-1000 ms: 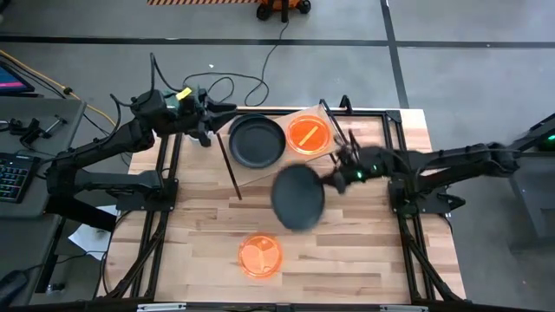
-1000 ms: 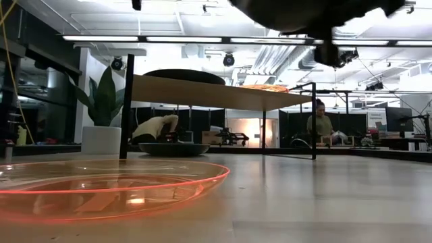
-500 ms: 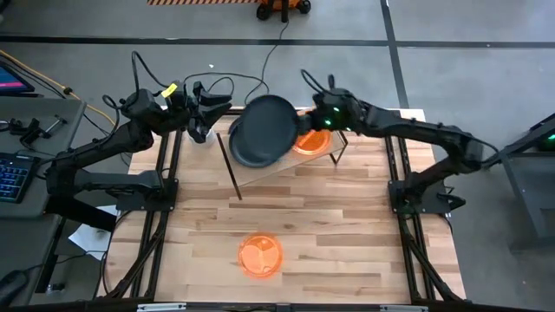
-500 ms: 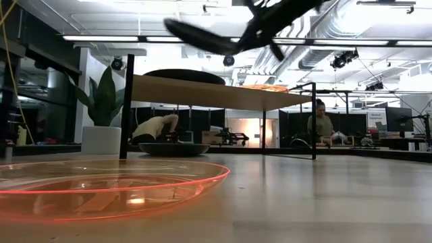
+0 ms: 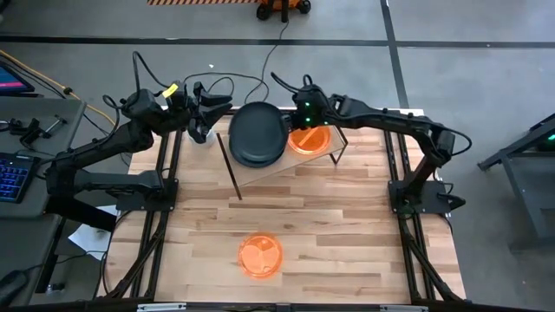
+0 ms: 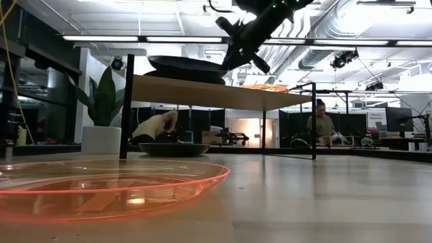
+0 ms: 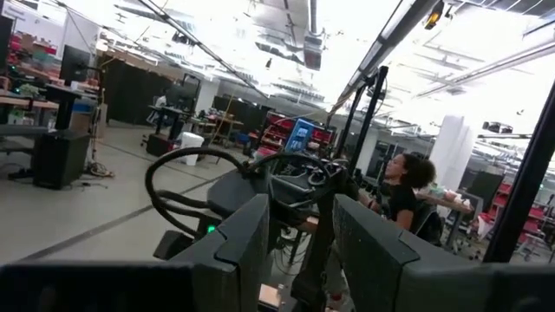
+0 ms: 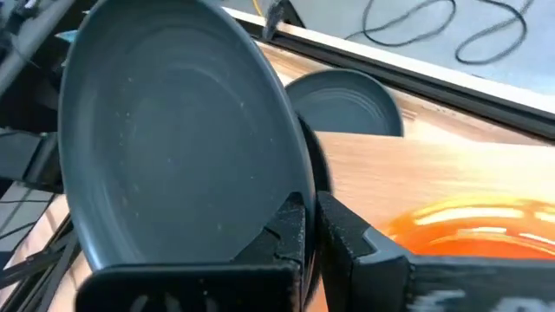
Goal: Place and stack plates onto a shelf
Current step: Stack the bottom black plate on top of the black plate on the shelf, then stack the orange plate on top of the orange plate on the shelf
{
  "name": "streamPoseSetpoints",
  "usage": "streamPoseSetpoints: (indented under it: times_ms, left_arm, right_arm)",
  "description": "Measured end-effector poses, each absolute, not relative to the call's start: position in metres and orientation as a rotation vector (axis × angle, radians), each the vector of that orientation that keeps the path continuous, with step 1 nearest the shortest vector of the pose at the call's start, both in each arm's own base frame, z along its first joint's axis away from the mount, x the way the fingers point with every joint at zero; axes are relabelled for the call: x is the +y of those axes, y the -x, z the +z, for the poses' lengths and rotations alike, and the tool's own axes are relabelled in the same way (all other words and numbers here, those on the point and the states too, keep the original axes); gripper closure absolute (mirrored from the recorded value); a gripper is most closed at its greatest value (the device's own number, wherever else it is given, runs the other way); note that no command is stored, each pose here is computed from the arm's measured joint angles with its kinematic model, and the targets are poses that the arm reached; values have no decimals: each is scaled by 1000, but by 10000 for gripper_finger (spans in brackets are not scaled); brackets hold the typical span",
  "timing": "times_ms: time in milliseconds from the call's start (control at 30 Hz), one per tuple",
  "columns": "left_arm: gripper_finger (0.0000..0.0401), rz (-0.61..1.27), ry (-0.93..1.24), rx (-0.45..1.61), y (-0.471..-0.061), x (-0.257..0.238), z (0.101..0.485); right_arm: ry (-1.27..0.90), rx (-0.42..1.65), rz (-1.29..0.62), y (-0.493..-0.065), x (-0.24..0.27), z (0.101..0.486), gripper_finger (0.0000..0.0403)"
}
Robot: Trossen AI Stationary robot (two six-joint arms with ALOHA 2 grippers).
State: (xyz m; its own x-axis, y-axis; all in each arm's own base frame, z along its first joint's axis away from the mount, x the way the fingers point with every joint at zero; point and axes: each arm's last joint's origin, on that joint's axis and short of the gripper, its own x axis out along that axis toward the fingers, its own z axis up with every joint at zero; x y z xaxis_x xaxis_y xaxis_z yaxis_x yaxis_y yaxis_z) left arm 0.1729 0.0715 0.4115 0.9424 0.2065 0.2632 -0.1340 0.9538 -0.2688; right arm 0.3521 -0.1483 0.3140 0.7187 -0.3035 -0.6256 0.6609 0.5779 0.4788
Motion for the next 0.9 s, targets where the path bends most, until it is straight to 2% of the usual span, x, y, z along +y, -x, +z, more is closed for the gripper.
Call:
streamPoseSetpoints:
  times_ms: [400,500,700,900]
  left_arm:
    - [281,176,252,-289,-173,72,411]
    - [281,176,252,-289,-173,72,411]
    - [281,176,252,-290,-173,72,411]
    - [281,176,252,-290,-173,72,411]
  right_arm:
    - [-831,492,-622,-352,-149,314,394]
    - [-827,480,-611,-354,-147,315,369]
    - [-817,486,-595,-356,-142,315,288]
    - [-781,483,-491,-350,-136,329,229]
